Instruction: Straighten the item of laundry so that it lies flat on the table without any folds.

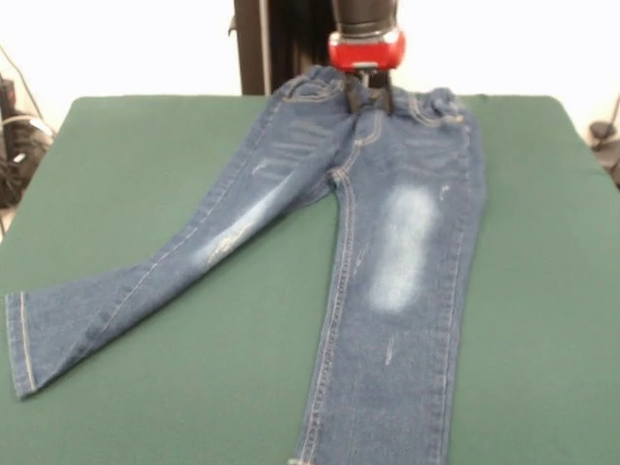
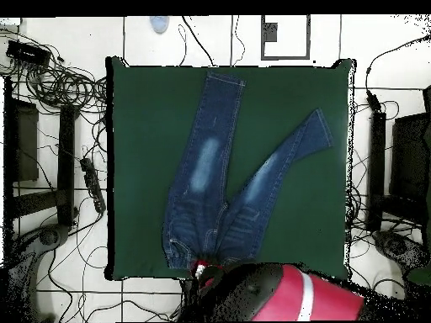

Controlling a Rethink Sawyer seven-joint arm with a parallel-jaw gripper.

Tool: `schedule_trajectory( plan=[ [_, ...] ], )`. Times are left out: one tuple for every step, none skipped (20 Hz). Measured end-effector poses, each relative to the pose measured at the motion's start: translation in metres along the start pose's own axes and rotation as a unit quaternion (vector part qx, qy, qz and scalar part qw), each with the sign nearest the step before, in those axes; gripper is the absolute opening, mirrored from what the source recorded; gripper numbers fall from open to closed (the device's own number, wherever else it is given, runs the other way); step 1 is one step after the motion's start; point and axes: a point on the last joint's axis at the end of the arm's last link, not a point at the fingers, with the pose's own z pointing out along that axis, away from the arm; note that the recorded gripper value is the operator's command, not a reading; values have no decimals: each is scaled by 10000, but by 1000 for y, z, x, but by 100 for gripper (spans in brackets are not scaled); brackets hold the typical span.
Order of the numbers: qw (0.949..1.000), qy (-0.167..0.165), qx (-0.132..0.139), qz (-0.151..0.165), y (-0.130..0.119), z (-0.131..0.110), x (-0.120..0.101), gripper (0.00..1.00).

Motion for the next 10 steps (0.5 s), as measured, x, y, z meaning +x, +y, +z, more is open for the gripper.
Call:
schedule_trajectory(
  plan=[
    [10000,29,13,7,-3,-1,1,100],
    [9999,136,53,16,-13,-3,3,100],
    [9998,180,70,23,-16,-4,3,100],
    [9994,323,112,20,-28,-8,6,100],
    [9992,376,125,13,-33,-9,7,100],
    [9989,441,141,4,-38,-10,9,100],
    [9988,469,149,1,-40,-11,9,100],
    [9982,573,194,0,-48,-13,12,100],
    [9974,679,245,6,-55,-14,14,100],
    [9967,756,283,7,-59,-14,15,100]
  ],
)
